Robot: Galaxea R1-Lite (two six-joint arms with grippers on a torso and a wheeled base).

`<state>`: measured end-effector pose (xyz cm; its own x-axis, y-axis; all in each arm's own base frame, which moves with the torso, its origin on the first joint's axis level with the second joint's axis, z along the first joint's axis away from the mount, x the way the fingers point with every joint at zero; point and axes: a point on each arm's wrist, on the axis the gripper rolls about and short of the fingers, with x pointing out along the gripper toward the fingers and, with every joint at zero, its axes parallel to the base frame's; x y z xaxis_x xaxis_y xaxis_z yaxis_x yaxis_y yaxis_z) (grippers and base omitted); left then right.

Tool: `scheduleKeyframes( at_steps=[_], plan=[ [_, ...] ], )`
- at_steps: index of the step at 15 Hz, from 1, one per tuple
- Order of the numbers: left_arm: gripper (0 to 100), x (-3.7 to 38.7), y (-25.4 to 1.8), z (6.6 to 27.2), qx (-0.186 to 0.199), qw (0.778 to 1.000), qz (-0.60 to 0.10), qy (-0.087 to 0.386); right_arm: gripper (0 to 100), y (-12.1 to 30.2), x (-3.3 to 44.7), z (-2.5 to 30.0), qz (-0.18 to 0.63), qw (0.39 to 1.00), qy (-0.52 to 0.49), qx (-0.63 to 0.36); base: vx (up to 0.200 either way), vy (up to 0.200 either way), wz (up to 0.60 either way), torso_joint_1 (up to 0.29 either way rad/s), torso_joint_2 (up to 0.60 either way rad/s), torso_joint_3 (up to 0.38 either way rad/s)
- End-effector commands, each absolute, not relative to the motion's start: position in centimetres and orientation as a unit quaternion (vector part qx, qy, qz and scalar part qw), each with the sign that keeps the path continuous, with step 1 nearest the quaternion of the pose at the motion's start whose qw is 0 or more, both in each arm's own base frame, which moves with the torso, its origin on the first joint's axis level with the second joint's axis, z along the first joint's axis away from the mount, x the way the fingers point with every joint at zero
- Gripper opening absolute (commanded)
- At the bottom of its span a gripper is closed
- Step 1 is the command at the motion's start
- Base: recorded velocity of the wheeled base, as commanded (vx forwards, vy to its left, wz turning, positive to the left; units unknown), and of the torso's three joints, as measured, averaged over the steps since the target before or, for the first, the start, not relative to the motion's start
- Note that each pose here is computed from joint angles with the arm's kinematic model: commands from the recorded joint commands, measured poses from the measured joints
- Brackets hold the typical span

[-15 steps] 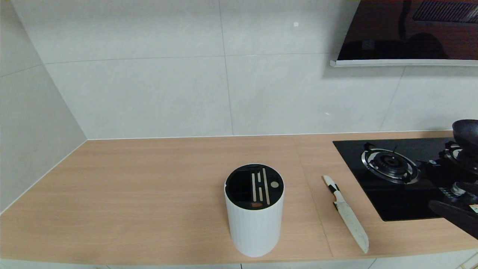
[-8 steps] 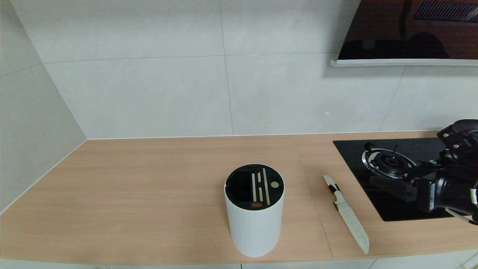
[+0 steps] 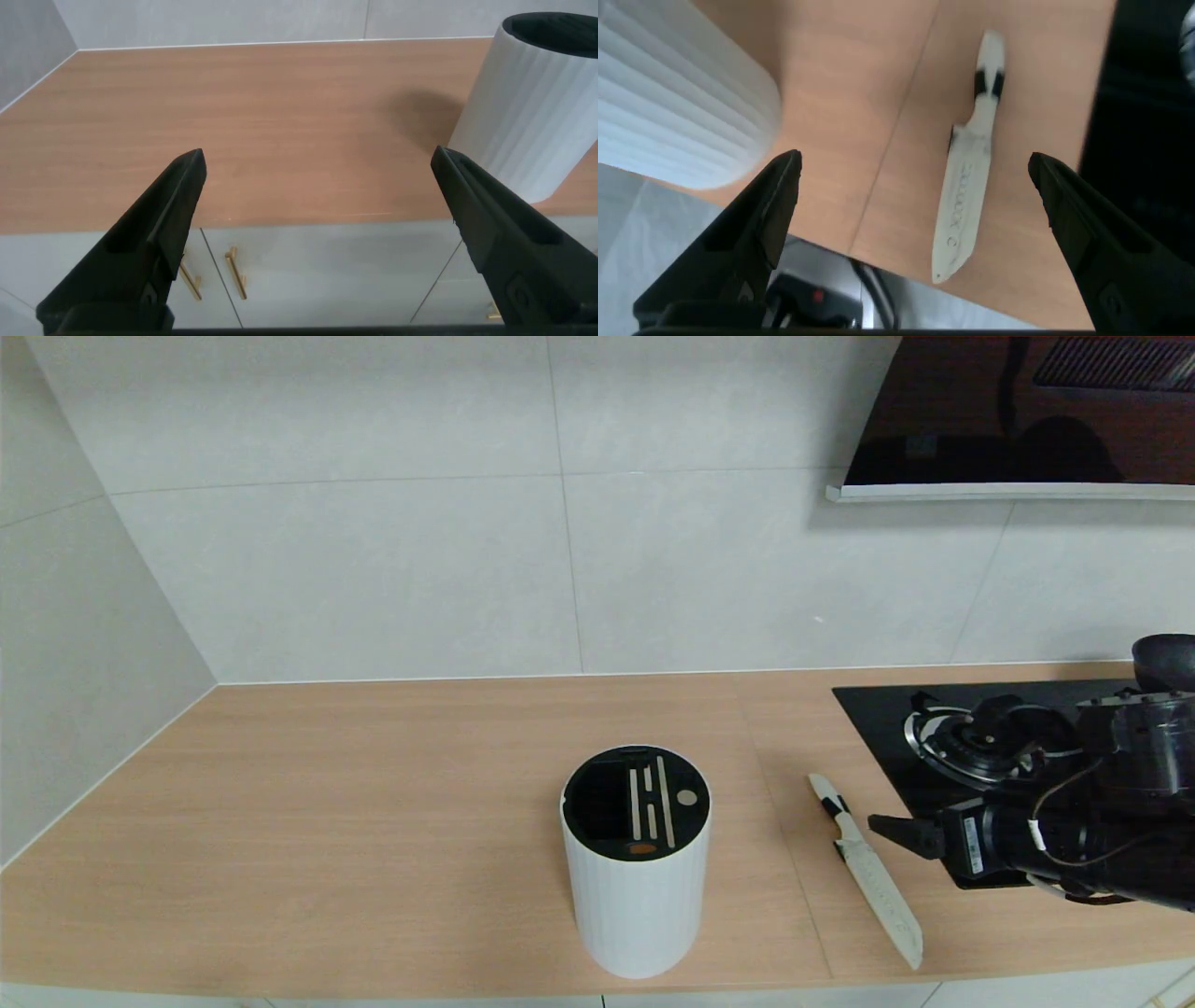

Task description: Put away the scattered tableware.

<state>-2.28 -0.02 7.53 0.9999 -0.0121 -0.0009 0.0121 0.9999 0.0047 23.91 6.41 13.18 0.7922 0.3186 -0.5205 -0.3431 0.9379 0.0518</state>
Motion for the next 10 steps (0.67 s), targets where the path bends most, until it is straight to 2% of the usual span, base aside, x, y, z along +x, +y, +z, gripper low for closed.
scheduleKeyframes(
  at_steps=[1,10],
  plan=[
    [100,-2.3,0.0,7.5,0.002,1.000,-0.006,0.001,100,6.9,25.3,10.7,0.163,0.938,0.305,-0.030,0.000,0.000,0.00,0.000,0.00,0.000],
    [100,-2.3,0.0,7.5,0.003,1.000,-0.006,0.000,100,6.6,29.8,3.1,0.095,0.945,0.311,-0.034,0.000,0.000,0.00,0.000,0.00,0.000]
  ],
)
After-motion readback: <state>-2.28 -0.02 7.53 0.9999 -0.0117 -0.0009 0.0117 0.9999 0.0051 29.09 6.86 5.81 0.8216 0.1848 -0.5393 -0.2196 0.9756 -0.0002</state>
